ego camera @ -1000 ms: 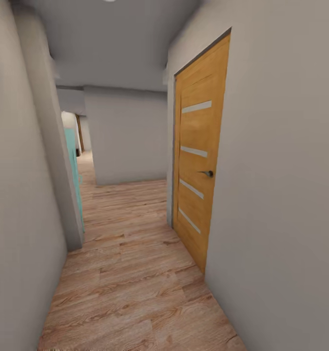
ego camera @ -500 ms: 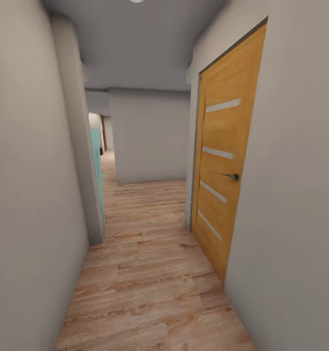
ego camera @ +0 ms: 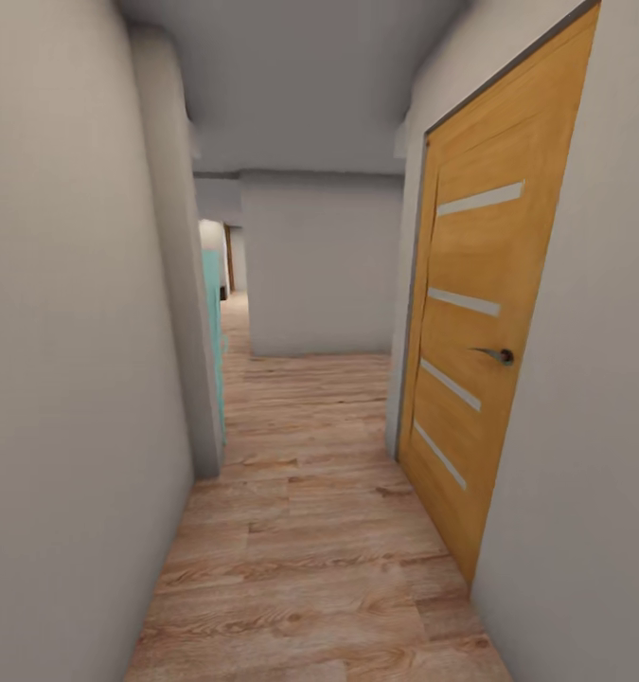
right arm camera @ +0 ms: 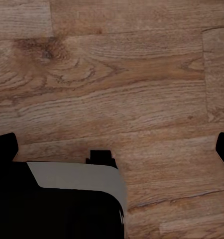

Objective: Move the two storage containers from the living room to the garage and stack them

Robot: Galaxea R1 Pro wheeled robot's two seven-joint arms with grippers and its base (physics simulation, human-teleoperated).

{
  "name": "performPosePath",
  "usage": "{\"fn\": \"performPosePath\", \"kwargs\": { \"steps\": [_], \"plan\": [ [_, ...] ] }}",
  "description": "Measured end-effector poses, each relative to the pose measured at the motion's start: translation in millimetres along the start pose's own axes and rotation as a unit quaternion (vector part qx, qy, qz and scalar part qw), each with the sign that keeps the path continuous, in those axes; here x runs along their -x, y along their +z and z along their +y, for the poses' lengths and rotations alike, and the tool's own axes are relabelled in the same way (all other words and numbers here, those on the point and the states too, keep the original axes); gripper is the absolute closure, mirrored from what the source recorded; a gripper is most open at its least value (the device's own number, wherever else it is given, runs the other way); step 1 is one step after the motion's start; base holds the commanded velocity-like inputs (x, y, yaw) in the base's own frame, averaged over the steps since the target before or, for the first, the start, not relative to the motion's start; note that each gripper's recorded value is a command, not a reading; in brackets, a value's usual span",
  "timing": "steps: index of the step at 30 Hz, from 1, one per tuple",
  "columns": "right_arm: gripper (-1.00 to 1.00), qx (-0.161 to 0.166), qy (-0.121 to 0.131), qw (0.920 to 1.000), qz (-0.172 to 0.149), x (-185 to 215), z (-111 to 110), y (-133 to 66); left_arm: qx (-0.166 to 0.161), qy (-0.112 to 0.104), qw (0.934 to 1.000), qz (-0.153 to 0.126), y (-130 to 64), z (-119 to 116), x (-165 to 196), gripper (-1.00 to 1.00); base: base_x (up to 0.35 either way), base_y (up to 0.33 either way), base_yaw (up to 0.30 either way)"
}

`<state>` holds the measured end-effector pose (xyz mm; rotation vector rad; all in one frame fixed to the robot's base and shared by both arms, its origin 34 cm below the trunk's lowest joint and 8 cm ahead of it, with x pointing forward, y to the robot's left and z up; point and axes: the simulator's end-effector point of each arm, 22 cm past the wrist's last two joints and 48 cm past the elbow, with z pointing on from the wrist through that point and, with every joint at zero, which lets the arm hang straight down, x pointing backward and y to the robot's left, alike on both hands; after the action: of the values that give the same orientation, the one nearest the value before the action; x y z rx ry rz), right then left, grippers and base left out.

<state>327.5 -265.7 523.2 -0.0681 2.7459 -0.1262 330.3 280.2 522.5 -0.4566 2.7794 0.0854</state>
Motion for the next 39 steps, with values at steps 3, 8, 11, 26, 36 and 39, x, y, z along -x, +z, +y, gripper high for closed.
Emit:
{"fn": "performPosePath", "kwargs": {
  "steps": [3,8,11,26,36,39],
  "plan": [
    [-1.00,-0.001,0.001,1.0000,0.000,-0.1,0.0,0.0,0.000,0.000,1.0000,0.001,0.0,0.3,-0.3,-1.00,0.319,0.000,0.009],
    [-1.00,-0.001,-0.001,1.0000,0.000,0.0,-0.4,0.0,0.000,0.000,1.0000,0.002,0.0,-0.2,-1.0,-1.00,0.320,0.000,0.003],
    [-1.00,-0.001,-0.003,1.0000,0.000,0.0,-1.0,0.1,0.000,0.001,1.0000,0.003,0.0,0.1,-1.7,-1.00,0.321,0.000,0.000],
    [-1.00,0.000,-0.005,1.0000,0.000,-0.2,-0.2,0.0,0.001,0.001,1.0000,0.006,0.0,1.4,-3.2,-1.00,0.321,0.000,0.000],
    [-1.00,0.001,-0.004,1.0000,0.000,-0.1,1.7,-0.1,0.002,0.000,1.0000,0.007,0.1,3.3,-3.6,-1.00,0.321,0.000,0.000],
    [-1.00,0.001,-0.003,1.0000,0.000,0.0,2.7,-0.2,0.003,0.000,1.0000,0.007,0.2,4.0,-3.5,-1.00,0.321,0.000,0.000]
  ]
}}
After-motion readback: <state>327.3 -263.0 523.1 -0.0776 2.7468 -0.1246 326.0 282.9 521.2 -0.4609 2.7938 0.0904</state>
